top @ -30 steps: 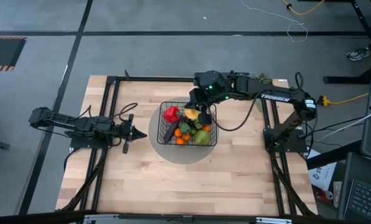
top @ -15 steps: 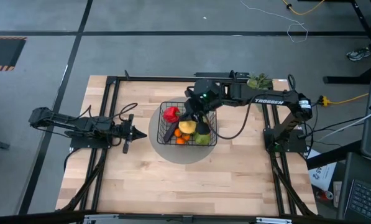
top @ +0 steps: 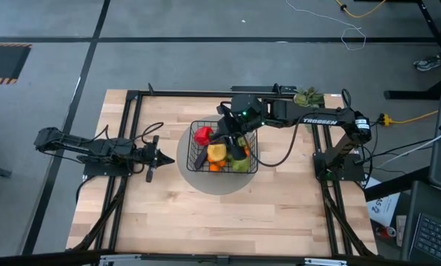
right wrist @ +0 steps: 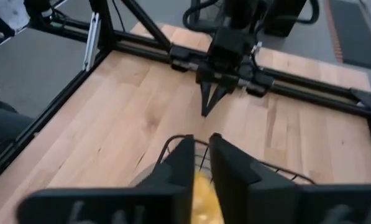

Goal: Build produce basket
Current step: Put the yellow pear into the wire basket, then return to Home Position

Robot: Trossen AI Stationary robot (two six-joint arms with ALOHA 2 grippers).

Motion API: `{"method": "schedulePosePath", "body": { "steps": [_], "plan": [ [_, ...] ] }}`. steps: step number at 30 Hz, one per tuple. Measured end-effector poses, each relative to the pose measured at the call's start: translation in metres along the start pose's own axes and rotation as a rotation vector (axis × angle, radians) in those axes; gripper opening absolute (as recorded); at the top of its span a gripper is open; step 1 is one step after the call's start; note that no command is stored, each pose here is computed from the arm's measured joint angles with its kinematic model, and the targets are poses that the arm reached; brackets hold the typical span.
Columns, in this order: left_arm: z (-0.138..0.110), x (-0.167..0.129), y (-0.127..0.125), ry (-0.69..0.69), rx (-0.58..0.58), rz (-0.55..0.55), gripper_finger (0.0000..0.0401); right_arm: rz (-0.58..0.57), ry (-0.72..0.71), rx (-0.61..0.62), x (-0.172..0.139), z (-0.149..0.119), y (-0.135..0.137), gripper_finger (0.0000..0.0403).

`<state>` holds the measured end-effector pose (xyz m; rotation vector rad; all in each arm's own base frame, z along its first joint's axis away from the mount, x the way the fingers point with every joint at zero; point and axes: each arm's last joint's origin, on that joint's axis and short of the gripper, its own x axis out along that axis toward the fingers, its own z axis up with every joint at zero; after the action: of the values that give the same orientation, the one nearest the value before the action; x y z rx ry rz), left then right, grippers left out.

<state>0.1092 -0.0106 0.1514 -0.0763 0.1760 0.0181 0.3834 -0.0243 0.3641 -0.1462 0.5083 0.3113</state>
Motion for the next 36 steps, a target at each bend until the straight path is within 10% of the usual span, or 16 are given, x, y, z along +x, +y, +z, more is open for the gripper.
{"method": "schedulePosePath", "body": {
  "steps": [9, 22, 36],
  "plan": [
    [0.0, 0.0, 0.0, 0.0, 0.0, 0.0, 0.0, -0.181, 0.04, 0.031, -0.001, -0.001, -0.006, 0.0148],
    [0.0, 0.0, 0.0, 0.0, 0.0, 0.0, 0.0, -0.126, 0.511, 0.393, -0.01, -0.044, 0.015, 0.0158],
    [0.0, 0.0, 0.0, 0.0, 0.0, 0.0, 0.0, -0.043, 0.673, 0.19, -0.002, -0.042, 0.081, 0.0158]
  ]
}}
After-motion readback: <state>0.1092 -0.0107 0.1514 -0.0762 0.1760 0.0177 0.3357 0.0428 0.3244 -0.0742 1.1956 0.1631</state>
